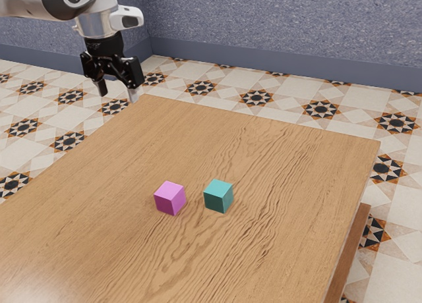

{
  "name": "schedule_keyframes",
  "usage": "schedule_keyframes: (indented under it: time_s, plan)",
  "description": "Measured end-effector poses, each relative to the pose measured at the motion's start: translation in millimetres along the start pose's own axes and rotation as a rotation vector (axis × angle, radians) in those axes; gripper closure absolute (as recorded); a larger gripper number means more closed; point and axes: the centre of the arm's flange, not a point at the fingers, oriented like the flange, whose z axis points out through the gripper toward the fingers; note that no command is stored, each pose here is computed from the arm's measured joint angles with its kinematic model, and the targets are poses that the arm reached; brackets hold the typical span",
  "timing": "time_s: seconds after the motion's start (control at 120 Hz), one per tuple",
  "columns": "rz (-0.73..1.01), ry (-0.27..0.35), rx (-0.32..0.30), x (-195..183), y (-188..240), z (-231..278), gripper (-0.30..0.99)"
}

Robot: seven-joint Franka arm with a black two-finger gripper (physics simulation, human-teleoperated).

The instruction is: Pick up the blue block with one arm, and put the blue block on the pink block with one arm

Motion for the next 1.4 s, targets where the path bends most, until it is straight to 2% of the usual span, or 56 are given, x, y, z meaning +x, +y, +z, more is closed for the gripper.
schedule_keyframes:
  time_s: [0.042, 0.1, 0.375, 0.608, 0.642, 0.692, 0.733, 0.792, 0.9, 0.967, 1.133, 1.25, 1.325, 1.4]
  plan:
    - [-0.022, 0.078, 0.005, 31.3, -2.4, -39.8, 0.00]
    - [-0.081, 0.104, 0.016, 43.4, -23.8, -58.7, 0.00]
    - [-0.161, 0.047, 0.018, 41.1, -35.9, -61.0, 0.00]
    - [-0.187, 0.025, 0.007, 39.4, -38.1, -58.8, 0.00]
    - [-0.186, 0.056, 0.005, 31.9, -36.5, -76.3, 0.00]
    - [-0.178, 0.160, -0.018, 3.2, -30.9, -131.7, 0.00]
    - [-0.143, 0.216, -0.042, -15.3, -12.0, -161.7, 0.00]
    - [-0.031, 0.238, -0.075, -28.4, 46.5, -176.5, 0.00]
    - [0.252, 0.186, -0.109, -45.8, 193.4, -156.5, 0.00]
    - [0.343, 0.158, -0.100, -49.9, 247.2, -136.7, 0.00]
    - [0.366, 0.132, -0.043, -22.3, 283.5, -89.3, 0.00]
    - [0.354, 0.036, 0.008, 24.3, 302.7, 5.0, 0.00]
    - [0.343, 0.018, 0.019, 37.4, 308.7, 36.6, 0.00]
    - [0.323, 0.026, 0.021, 46.7, 306.3, 47.6, 0.00]
